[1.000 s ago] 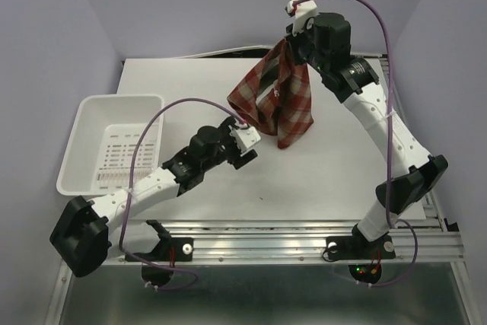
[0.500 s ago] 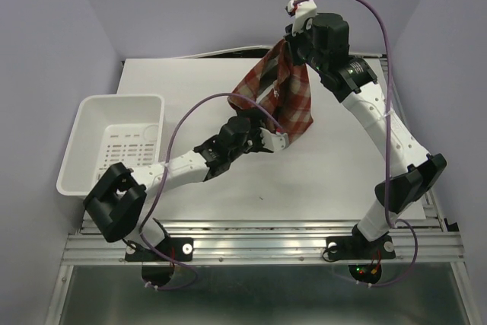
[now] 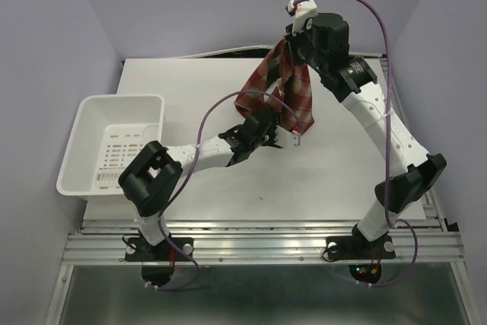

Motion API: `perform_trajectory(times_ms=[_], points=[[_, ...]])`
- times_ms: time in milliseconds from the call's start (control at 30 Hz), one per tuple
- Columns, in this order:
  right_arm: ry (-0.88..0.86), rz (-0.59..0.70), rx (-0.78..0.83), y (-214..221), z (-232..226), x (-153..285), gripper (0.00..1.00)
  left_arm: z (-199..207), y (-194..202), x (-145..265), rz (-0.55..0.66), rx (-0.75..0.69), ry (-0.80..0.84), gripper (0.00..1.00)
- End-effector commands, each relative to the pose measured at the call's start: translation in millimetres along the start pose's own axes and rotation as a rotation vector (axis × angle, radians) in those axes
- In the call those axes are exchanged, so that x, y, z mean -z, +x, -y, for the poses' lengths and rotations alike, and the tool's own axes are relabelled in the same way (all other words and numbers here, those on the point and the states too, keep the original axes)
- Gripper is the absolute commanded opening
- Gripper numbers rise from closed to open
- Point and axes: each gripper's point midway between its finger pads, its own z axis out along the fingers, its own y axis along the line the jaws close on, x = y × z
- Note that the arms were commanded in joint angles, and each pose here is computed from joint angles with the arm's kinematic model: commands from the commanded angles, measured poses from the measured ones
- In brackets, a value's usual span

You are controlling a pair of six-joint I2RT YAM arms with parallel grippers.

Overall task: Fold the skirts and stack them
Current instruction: Flatten the skirt out

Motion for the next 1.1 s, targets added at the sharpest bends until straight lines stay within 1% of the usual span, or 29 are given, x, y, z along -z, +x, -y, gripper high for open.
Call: perform_trajectory(times_ms=[0,33,100,133,167,233,267,300,333,367,433,467,500,533,567,600,667,700,733,767,867,900,933,1033,1067], points=[[0.092,0.194,-0.017,-63,28,26,0.01,22,18,9,-0.081,-0.021,0.123,0.55],[0.111,0.2,-0.014,-65,35,28,0.01,30,26,19,-0.091,-0.054,0.149,0.48],[0.126,0.203,-0.011,-66,42,30,0.01,37,34,32,-0.103,-0.079,0.176,0.42],[0.14,0.194,-0.006,-62,47,30,0.01,45,42,45,-0.12,-0.091,0.213,0.37],[0.144,0.193,0.0,-62,48,31,0.01,49,48,53,-0.132,-0.096,0.236,0.34],[0.165,0.183,0.009,-57,58,32,0.01,54,60,67,-0.162,-0.095,0.276,0.24],[0.164,0.179,0.017,-54,57,32,0.01,43,67,76,-0.171,-0.077,0.259,0.08],[0.171,0.174,0.019,-52,61,33,0.01,41,73,82,-0.187,-0.069,0.262,0.0],[0.167,0.174,0.022,-51,61,34,0.01,36,78,86,-0.19,-0.06,0.26,0.0],[0.167,0.17,0.026,-49,61,33,0.01,22,88,94,-0.202,-0.045,0.236,0.0],[0.166,0.17,0.024,-49,63,35,0.01,11,88,101,-0.155,-0.037,0.228,0.0],[0.157,0.174,0.019,-50,62,35,0.01,-6,83,112,-0.114,-0.024,0.173,0.06],[0.148,0.174,0.014,-49,60,35,0.01,-13,67,113,-0.025,-0.027,0.15,0.12],[0.126,0.176,0.003,-49,55,34,0.01,-14,54,120,0.027,-0.073,0.133,0.28],[0.119,0.18,-0.005,-50,54,34,0.01,-17,52,121,0.043,-0.085,0.11,0.35],[0.107,0.177,-0.009,-49,52,32,0.01,-15,35,119,0.091,-0.112,0.09,0.42],[0.1,0.172,-0.025,-47,50,30,0.01,-11,19,113,0.127,-0.13,0.089,0.65],[0.098,0.169,-0.029,-47,49,29,0.01,-8,13,110,0.137,-0.127,0.099,0.81],[0.09,0.172,-0.033,-48,48,28,0.01,-20,-5,108,0.184,-0.12,0.068,0.89],[0.086,0.17,-0.037,-48,47,28,0.01,-16,-9,98,0.188,-0.109,0.091,0.98],[0.075,0.168,-0.067,-49,45,26,0.01,-31,-36,91,0.281,-0.056,0.069,0.98],[0.074,0.168,-0.076,-50,44,26,0.01,-35,-42,91,0.312,-0.059,0.05,0.98],[0.072,0.169,-0.083,-51,44,26,0.01,-39,-52,91,0.371,-0.068,0.023,0.98],[0.04,0.157,-0.116,-50,37,23,0.01,-44,-68,90,0.46,-0.097,-0.023,0.98],[0.021,0.149,-0.122,-48,33,23,0.01,-45,-70,89,0.468,-0.104,-0.026,0.98]])
